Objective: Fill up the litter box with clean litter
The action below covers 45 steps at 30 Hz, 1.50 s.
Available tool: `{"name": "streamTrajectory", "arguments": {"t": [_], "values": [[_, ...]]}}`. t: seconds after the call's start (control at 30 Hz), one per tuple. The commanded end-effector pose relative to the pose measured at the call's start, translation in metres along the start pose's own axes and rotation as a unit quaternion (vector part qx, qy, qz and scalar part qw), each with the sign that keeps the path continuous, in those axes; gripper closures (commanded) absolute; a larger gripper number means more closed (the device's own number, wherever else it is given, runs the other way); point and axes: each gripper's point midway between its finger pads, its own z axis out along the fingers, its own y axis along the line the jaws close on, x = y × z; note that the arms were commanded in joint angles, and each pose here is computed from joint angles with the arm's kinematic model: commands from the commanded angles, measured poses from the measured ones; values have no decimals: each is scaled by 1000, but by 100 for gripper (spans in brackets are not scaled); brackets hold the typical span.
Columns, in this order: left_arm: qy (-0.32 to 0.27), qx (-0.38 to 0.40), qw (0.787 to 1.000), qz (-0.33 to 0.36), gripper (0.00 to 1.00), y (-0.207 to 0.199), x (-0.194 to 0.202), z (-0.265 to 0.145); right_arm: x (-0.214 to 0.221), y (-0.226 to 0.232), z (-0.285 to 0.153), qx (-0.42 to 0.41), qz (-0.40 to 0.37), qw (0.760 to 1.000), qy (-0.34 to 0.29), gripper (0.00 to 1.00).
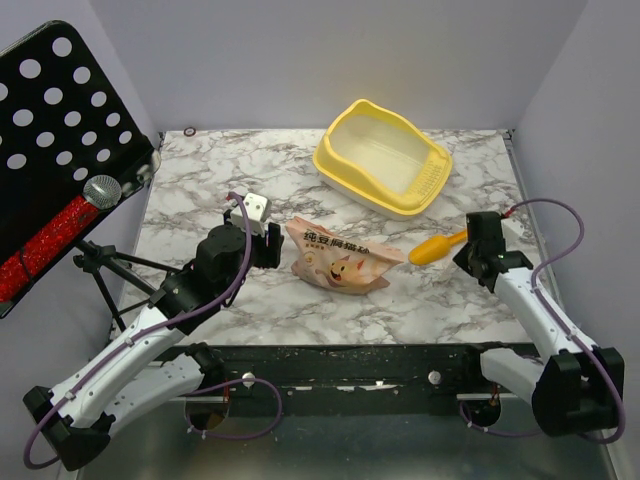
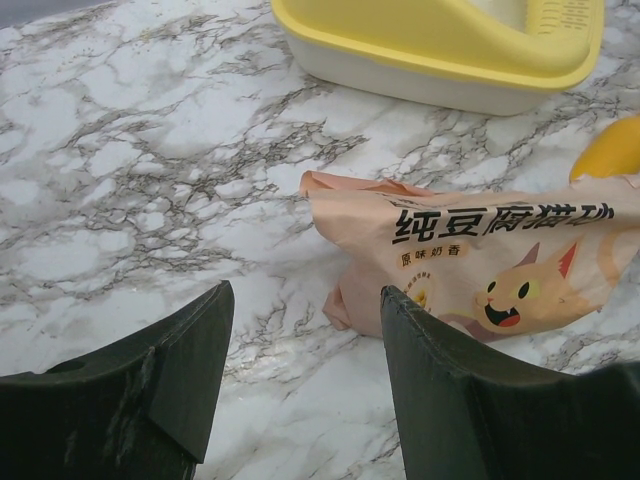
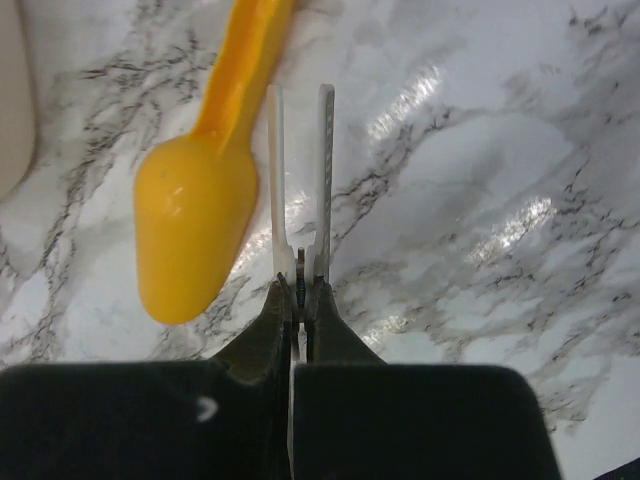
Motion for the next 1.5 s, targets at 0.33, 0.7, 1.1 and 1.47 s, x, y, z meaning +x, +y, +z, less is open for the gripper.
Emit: {"name": "streamTrajectory", "arguments": {"t": [0.33,0.7,1.1,1.47], "values": [[5,-23,1000,-1,32,5,0,8,39,-20,34,33,132,989,64,57],[-4,-38,997,-63,30,4,-32,12,-16,20,-13,-99,63,993,-2,26],[143,37,949,-279,32,23,0,76,-47,84,-83,-281,-37,958,-43,25],[209,141,882,-398,34,0,48,107,-29,90,-79,-311,-47,949,-29,24]]}}
